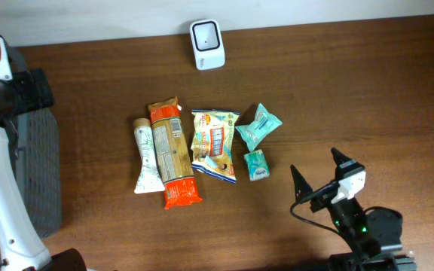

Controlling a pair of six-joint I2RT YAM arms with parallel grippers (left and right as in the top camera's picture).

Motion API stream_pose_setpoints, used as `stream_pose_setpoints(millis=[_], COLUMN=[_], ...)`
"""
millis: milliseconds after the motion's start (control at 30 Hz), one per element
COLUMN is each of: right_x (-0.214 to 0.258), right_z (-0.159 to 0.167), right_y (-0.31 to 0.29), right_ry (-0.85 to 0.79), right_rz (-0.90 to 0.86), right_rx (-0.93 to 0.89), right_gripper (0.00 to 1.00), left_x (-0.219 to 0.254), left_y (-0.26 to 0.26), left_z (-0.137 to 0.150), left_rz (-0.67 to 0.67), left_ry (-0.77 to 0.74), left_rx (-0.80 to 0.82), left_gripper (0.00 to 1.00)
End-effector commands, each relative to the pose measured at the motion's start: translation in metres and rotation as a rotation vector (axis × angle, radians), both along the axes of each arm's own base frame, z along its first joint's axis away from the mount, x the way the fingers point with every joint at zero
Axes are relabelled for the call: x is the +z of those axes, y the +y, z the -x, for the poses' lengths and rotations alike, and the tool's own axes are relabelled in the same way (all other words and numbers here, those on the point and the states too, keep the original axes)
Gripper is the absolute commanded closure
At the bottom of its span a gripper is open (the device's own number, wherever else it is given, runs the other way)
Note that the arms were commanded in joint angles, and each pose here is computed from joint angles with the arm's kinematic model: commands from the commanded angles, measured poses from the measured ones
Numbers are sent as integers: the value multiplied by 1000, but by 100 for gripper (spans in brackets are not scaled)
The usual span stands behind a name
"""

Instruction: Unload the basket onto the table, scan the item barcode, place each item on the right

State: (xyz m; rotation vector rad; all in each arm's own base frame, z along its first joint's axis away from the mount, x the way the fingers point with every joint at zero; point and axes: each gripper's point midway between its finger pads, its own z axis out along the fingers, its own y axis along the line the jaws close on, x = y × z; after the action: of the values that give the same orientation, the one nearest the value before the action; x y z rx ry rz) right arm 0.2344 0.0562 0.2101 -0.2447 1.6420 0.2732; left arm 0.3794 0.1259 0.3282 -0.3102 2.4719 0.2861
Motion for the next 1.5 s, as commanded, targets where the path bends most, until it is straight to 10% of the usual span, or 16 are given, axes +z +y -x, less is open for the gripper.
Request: stream_pose_setpoints(millis=[0, 367, 500, 867, 1100, 1267, 1467], right_x=[29, 26, -75, -183, -221, -168, -130], right_z=[-6, -95, -139, -173, -166, -197, -192], right_y=[8, 58, 8, 60, 62, 62, 57], right_ry=[86, 834, 1214, 1338, 1399, 1127, 1125], right_rz=[-13, -119, -423, -394, -319, 268, 462], right_rx=[47, 364, -297, -293, -301, 216, 267], right_gripper=[1, 2, 15, 23, 54, 39, 23], left_x=[8, 8, 8, 8, 8, 8, 8], left_y=[2, 2, 2, 2, 2, 2, 2], left_z=[3, 3, 3, 3, 3, 3, 3], left_rz=[-21, -21, -21, -21, -21, -21, -21], left_ry=[-15, -15, -15, -14, -14, -14, -14], left_rx=[-2, -2, -2, -2, -2, -2, -2], left_gripper=[1, 1, 1, 1, 1, 1, 1])
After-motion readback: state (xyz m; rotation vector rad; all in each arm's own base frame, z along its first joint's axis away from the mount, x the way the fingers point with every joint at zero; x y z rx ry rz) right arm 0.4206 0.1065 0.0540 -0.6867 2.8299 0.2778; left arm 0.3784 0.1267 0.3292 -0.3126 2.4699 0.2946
